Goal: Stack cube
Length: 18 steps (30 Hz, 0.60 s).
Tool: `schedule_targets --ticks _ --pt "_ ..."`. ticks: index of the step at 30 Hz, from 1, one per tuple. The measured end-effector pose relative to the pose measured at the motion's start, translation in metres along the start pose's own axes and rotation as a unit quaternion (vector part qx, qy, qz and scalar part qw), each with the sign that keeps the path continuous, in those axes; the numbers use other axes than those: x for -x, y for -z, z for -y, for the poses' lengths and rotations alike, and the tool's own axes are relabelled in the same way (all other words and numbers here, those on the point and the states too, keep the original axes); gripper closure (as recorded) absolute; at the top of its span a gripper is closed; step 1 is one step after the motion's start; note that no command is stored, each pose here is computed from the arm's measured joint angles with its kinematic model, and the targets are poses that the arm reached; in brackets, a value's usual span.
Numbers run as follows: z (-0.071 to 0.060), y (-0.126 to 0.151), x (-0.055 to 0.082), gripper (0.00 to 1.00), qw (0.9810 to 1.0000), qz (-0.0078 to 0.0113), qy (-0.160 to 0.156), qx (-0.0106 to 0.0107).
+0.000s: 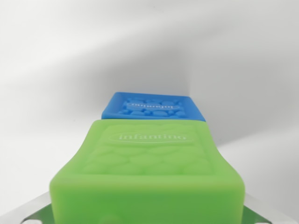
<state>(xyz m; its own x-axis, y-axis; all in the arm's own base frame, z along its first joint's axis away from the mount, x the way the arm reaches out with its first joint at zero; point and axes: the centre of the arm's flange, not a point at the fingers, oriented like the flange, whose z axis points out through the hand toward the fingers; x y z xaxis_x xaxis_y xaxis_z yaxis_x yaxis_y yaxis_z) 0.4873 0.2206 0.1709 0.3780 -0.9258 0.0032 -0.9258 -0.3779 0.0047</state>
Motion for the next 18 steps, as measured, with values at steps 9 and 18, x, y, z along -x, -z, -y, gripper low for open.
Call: schedule_targets --ticks 9,18 --pt "0.0002 -0.0017 0.0000 0.00 1.0000 0.0000 0.000 -0.0004" --pt "0.0004 -0.0016 0.0000 0.00 1.0000 0.0001 0.000 -0.0006"
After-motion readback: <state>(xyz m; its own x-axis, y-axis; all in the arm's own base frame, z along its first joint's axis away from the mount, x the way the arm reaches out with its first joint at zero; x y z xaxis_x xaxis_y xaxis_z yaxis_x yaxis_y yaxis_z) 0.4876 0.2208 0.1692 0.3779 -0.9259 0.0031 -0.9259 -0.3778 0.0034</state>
